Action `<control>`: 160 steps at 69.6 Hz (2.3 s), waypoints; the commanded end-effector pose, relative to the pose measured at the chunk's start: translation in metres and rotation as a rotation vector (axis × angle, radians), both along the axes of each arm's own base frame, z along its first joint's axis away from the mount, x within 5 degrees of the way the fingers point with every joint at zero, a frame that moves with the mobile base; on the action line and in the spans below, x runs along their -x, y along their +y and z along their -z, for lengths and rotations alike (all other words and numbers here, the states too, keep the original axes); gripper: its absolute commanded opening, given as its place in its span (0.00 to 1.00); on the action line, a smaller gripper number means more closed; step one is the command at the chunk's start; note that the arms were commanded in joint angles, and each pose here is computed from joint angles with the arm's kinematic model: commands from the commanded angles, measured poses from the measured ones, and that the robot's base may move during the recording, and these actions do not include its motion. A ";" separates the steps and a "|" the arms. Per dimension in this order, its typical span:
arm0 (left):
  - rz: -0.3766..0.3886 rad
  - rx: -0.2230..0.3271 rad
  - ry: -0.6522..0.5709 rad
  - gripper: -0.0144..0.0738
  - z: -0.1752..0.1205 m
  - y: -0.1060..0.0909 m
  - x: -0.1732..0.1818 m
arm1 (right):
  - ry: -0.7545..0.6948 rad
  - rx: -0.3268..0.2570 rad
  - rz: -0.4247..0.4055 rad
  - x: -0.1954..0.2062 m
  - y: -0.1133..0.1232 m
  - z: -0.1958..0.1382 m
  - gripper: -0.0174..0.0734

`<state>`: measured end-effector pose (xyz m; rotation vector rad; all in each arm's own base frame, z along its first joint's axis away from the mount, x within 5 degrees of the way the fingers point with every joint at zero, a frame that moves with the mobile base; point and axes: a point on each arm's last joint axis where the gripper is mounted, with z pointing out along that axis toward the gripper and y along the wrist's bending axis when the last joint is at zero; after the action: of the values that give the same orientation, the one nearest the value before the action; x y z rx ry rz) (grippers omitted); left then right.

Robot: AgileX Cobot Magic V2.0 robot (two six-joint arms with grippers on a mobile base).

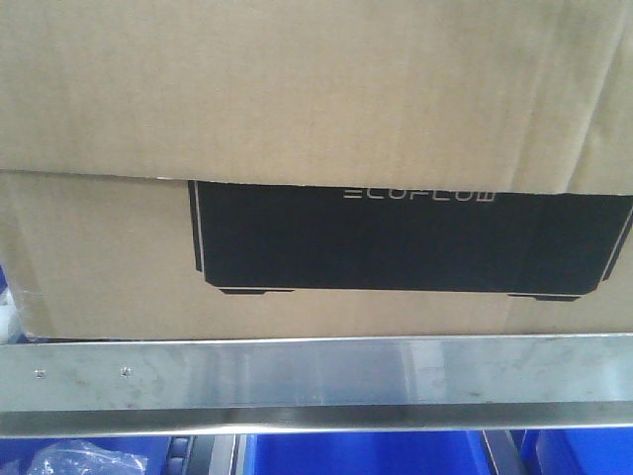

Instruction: Grab box from left shelf to table start

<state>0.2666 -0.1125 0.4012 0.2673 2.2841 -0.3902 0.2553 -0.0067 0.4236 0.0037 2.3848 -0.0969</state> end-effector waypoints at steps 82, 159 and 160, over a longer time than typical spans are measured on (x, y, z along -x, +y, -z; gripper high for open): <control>-0.007 0.059 -0.120 0.05 -0.024 0.000 0.004 | 0.015 0.018 0.038 -0.067 -0.019 0.040 0.25; -0.044 0.144 -0.215 0.05 -0.053 0.027 0.091 | -0.164 -0.085 -0.079 0.045 0.020 -0.025 0.25; -0.044 0.143 -0.214 0.05 -0.051 0.028 0.093 | -0.160 -0.090 -0.080 0.047 0.021 -0.023 0.25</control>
<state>0.1951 -0.0813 0.4299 0.2029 2.2218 -0.2731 0.2196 0.0077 0.4325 -0.0735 2.3744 -0.0272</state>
